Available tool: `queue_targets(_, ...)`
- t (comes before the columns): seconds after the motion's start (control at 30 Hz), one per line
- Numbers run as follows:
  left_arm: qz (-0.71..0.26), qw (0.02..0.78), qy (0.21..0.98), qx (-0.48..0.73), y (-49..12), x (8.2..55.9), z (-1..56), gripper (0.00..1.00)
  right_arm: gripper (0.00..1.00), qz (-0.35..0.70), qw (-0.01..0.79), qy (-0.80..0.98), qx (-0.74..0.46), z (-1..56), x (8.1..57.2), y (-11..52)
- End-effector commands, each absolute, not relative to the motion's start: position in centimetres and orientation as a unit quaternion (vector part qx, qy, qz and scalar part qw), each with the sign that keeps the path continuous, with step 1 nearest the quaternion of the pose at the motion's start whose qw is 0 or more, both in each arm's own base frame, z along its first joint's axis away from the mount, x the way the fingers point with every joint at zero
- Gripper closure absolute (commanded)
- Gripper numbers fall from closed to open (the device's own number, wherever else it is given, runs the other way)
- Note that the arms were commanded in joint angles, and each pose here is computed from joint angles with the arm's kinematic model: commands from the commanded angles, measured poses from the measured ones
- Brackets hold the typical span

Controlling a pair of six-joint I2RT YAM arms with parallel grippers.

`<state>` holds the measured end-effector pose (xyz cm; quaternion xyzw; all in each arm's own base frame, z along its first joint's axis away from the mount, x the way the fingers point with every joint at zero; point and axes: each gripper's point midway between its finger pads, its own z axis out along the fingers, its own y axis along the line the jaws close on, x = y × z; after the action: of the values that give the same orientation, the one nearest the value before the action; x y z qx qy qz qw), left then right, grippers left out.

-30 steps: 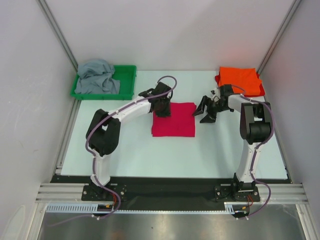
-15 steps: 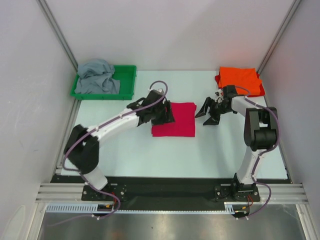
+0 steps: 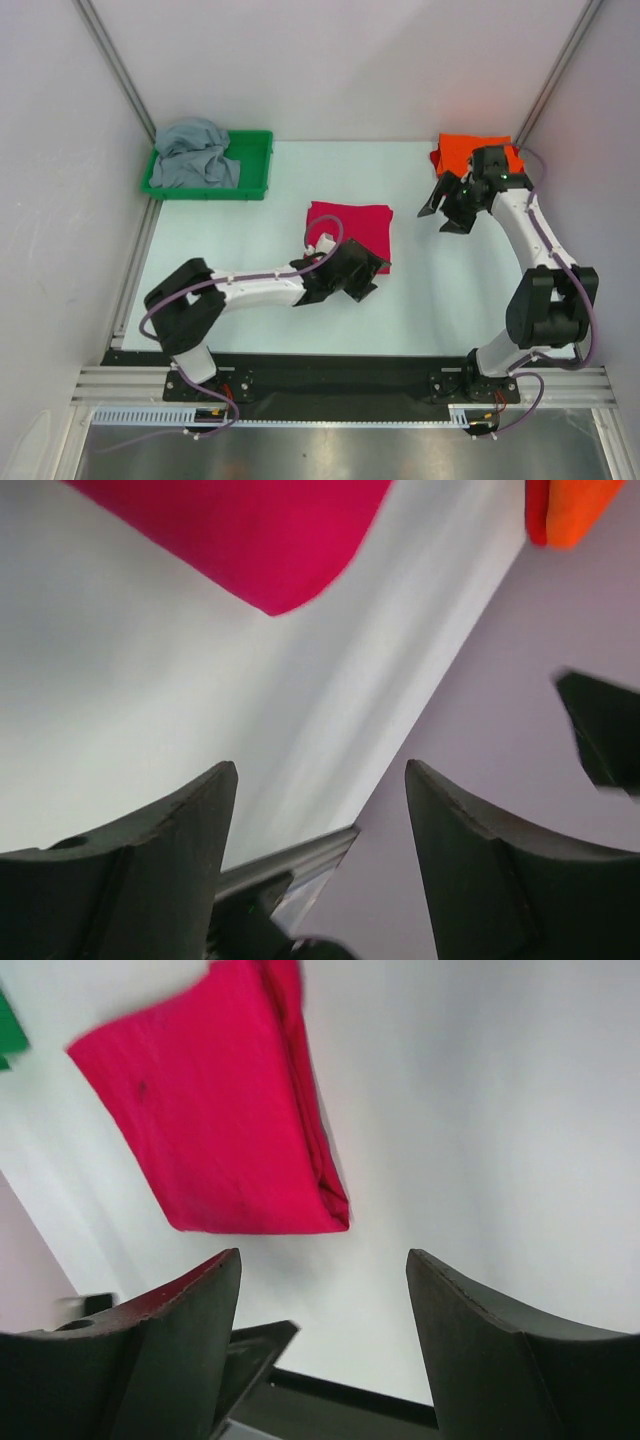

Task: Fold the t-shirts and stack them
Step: Neatly place the folded tshirt to the corner

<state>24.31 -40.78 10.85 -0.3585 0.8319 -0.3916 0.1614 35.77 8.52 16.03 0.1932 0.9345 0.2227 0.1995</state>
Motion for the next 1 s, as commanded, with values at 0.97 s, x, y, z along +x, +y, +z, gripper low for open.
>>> queue_targets(0.97,-0.348,0.223,0.635,-0.653,-39.2,29.3,1.5,0.4,0.27,0.229,0.268,0.919,0.174,21.7,35.4,7.8)
